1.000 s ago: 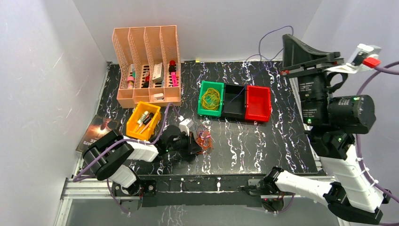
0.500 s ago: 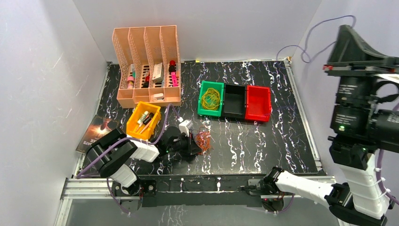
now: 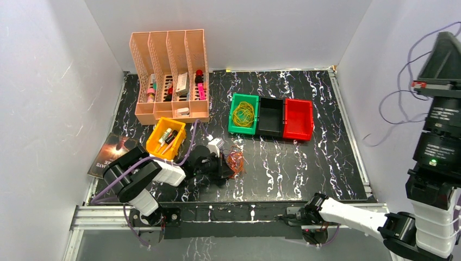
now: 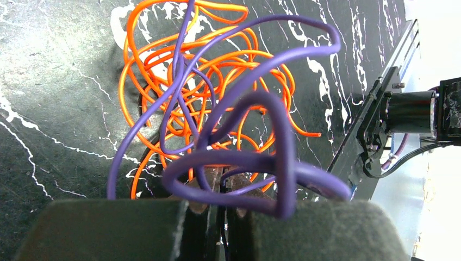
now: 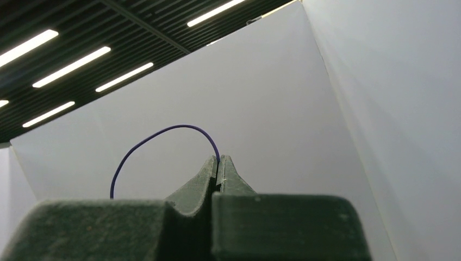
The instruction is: Untangle the cables
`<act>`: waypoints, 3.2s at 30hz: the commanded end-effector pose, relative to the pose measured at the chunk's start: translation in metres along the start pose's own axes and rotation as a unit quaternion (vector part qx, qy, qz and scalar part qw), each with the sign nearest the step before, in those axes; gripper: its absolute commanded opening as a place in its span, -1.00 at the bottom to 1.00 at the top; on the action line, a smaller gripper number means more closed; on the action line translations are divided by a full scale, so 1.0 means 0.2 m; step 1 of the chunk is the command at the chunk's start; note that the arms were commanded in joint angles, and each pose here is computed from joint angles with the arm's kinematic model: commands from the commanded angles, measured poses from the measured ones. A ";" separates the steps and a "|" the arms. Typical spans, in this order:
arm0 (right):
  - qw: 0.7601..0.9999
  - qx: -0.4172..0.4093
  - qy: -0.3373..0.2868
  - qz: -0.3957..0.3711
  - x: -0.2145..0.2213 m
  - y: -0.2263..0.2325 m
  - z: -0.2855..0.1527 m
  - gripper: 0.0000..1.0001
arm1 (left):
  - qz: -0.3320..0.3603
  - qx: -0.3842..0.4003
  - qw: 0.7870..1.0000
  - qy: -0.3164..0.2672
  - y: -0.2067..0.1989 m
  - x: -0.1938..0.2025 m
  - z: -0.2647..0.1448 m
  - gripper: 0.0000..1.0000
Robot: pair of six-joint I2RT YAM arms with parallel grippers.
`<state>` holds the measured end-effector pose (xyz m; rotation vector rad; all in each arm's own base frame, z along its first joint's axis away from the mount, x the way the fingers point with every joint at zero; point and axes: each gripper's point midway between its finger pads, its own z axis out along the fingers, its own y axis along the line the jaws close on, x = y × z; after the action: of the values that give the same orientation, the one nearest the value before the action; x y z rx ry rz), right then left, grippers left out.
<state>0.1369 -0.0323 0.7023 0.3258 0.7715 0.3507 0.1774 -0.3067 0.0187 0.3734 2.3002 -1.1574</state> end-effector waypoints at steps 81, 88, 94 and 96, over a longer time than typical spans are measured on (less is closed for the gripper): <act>0.890 -0.020 0.449 -0.078 2.25 -0.12 -0.05 -1.00 | 0.013 -0.072 0.997 0.005 0.04 -0.06 -0.10 -1.00; 0.868 0.003 0.490 -0.079 2.36 -0.24 -0.27 -1.00 | 0.016 -0.082 0.996 0.008 0.06 -0.05 -0.10 -1.00; 0.853 0.009 0.517 -0.079 2.43 -0.29 -0.38 -0.98 | -0.001 -0.101 0.995 -0.008 0.09 -0.07 -0.11 -1.00; 0.848 0.009 0.524 -0.077 2.45 -0.30 -0.40 -0.98 | -0.006 -0.104 0.994 -0.013 0.10 -0.06 -0.12 -1.00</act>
<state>0.4163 0.1323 0.3091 0.0436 1.9263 0.3155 0.1825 -0.2812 0.0196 0.3269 2.3894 -0.9522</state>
